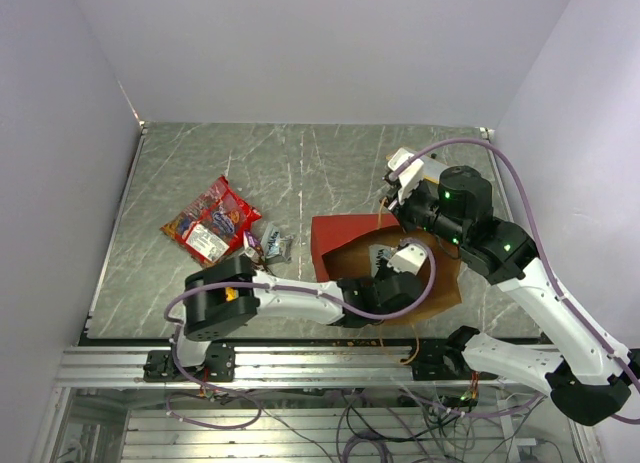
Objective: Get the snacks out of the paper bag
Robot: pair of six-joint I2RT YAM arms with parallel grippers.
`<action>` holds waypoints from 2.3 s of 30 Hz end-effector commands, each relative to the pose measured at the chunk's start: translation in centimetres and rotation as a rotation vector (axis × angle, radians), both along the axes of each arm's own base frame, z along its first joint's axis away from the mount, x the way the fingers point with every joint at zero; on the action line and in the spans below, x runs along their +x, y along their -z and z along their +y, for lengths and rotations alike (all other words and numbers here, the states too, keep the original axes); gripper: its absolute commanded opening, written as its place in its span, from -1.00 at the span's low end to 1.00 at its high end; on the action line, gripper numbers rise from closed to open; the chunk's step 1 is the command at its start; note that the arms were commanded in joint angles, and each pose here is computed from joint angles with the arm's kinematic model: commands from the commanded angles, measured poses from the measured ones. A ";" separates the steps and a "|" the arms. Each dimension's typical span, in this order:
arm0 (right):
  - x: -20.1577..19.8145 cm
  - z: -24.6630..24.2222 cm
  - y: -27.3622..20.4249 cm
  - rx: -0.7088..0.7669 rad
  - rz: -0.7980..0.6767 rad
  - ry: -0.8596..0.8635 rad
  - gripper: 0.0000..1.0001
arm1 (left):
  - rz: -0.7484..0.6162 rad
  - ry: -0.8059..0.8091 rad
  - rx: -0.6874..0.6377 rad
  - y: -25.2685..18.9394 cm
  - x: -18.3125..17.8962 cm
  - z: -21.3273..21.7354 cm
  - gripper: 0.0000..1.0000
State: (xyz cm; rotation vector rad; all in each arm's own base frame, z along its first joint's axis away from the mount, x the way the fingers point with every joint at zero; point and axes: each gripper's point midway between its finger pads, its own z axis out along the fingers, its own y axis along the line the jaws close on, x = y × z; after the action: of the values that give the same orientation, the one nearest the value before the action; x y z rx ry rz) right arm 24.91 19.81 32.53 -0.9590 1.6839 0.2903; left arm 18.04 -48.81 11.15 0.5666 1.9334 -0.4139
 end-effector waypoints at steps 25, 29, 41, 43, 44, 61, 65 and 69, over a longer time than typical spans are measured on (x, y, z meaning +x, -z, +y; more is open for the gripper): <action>4.3 -1.9 -1.2 0.064 -0.005 0.307 -1.00 | 0.123 0.453 -0.307 -23.0 -10.9 11.2 -0.86; 4.5 -2.1 -1.0 0.059 0.013 0.337 -1.00 | 0.061 0.319 -0.326 -26.8 -8.5 15.2 -0.86; 2.1 -1.9 -1.5 0.152 0.104 0.310 -1.00 | 0.017 -0.232 -0.218 -25.2 4.5 25.1 -0.86; 1.5 -1.5 -2.6 0.184 0.140 0.295 -1.00 | 0.084 -0.318 -0.170 -23.0 6.4 26.8 -0.86; 1.2 -1.2 -3.1 0.199 0.157 0.285 -1.00 | 0.116 -0.353 -0.145 -21.8 7.1 27.6 -0.86; 1.8 1.1 -5.8 0.409 0.349 0.372 -1.00 | 0.462 -0.731 0.099 -3.9 8.1 38.2 -0.86; 3.6 -0.5 -3.1 0.445 0.356 0.427 -1.00 | 0.499 -0.759 0.156 -2.2 8.2 39.0 -0.86; 4.9 -2.8 -0.9 0.440 0.403 0.493 -1.00 | 0.546 -0.759 0.211 -0.3 8.4 39.4 -0.86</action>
State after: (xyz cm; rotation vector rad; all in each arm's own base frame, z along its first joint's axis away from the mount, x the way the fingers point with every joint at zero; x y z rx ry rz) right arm 28.29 18.46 32.12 -0.2458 2.1049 0.4803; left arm 26.23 -9.65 12.94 -0.2269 2.5059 0.1258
